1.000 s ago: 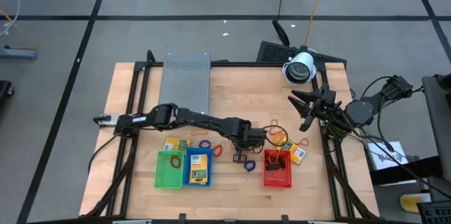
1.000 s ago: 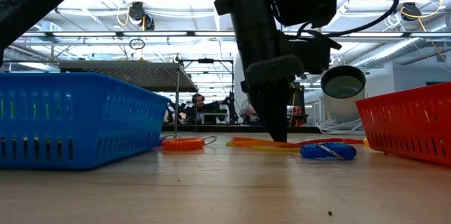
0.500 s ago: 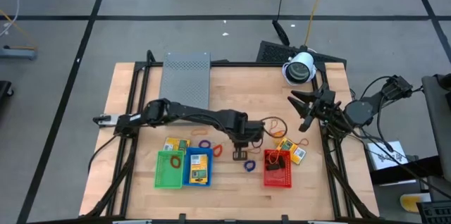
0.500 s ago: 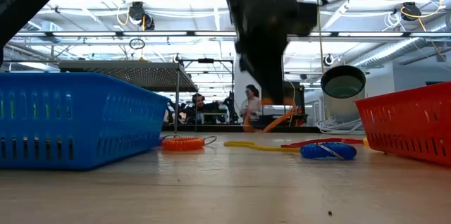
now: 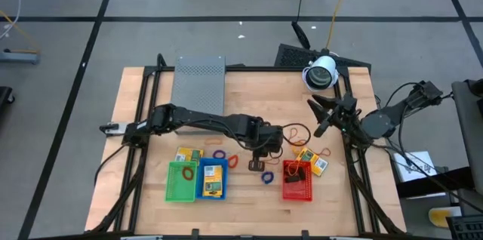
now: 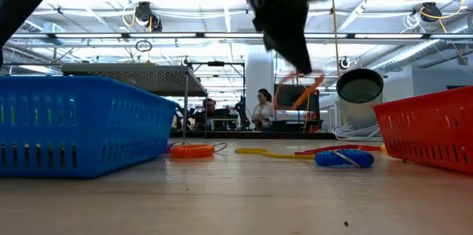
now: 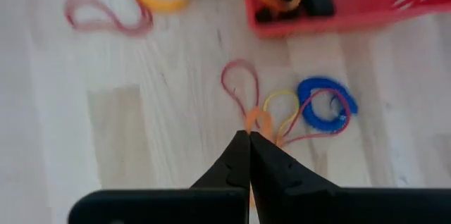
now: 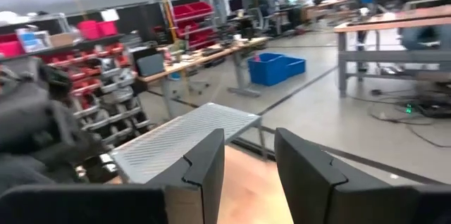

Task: Pick & Place Office Desk Supplies
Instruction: Put the orange rubber band into the red bin

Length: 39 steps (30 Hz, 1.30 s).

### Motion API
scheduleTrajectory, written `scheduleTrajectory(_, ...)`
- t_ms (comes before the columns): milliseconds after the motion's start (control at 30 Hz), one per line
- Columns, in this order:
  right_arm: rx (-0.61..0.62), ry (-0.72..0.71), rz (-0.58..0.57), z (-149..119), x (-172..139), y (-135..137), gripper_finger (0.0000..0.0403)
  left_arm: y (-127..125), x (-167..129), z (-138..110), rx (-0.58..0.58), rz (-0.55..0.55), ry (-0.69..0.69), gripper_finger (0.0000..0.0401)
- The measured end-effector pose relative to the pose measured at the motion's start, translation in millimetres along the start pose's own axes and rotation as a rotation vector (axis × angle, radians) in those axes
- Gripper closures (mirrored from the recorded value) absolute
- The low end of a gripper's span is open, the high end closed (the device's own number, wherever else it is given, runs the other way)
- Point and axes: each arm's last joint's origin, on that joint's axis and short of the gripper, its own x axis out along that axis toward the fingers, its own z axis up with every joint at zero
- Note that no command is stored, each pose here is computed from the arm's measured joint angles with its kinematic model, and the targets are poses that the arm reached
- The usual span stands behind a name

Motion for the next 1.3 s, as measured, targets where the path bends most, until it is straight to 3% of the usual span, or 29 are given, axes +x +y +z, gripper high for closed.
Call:
scheduleTrajectory(200, -0.006, -0.033, -0.109, 0, 0, -2, 0.0287, -1, -23, 13, 0.091, -0.016, -0.147, 0.0400)
scheduleTrajectory(467, -0.016, -0.077, -0.241, 7, -3, -11, 0.0287, -9, -31, 36, 0.160, -0.075, -0.389, 0.0400)
scheduleTrajectory(767, -0.030, -0.085, -0.243, 23, -11, -30, 0.0287, -20, -29, 54, 0.174, -0.052, -0.581, 0.0401)
scheduleTrajectory(967, -0.020, -0.093, -0.240, 32, -14, -37, 0.0287, -22, 19, 58, 0.085, -0.111, -0.642, 0.0401)
scheduleTrajectory(1300, -0.022, -0.095, -0.237, 35, -14, -37, 0.0287, -27, 77, 45, -0.010, -0.129, -0.551, 0.0399)
